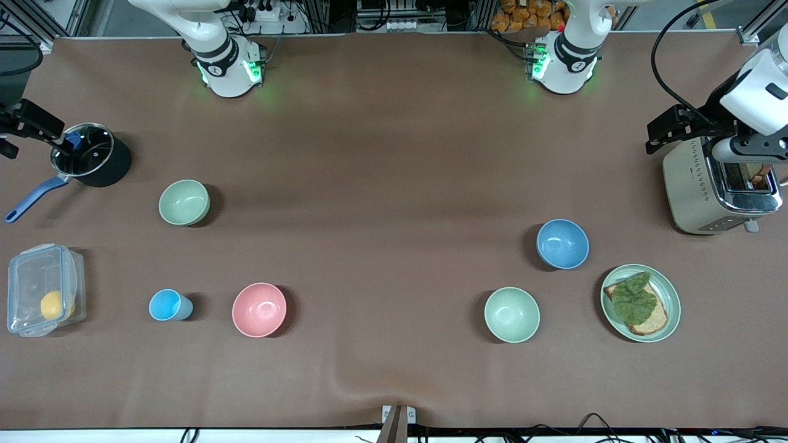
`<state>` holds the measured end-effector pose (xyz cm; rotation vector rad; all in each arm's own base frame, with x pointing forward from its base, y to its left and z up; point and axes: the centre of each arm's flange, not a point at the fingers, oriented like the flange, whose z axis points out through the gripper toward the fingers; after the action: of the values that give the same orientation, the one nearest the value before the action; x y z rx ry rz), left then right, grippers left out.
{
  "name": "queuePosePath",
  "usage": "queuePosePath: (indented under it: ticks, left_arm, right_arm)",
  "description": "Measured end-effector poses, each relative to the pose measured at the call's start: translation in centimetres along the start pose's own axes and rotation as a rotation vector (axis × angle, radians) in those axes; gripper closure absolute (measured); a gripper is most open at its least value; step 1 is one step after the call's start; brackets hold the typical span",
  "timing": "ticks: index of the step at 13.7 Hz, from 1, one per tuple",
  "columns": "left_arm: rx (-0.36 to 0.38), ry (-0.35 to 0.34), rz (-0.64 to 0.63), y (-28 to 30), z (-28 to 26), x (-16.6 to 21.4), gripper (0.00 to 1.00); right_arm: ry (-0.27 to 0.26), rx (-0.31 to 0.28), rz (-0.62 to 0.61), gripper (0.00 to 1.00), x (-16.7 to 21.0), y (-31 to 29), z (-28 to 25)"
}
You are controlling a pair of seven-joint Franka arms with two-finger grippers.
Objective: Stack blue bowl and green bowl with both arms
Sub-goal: 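Reach the left gripper toward the blue bowl while the right gripper starts moving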
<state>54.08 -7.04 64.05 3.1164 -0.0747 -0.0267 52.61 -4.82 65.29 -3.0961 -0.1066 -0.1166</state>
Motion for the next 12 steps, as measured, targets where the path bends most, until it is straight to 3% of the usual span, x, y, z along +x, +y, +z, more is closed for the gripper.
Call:
queuePosePath:
  ticks: [3,12]
  left_arm:
    - [0.0,0.0,0.0,0.0,0.0,0.0,0.0]
    - [-0.001,-0.046,0.018,1.0,3.1,1.6,0.0]
  right_arm:
    - [-0.007,-0.028,-0.071,0.0,-0.1,0.3,0.0]
    - [-0.013,-0.028,-0.078,0.0,-0.1,0.6,0.1]
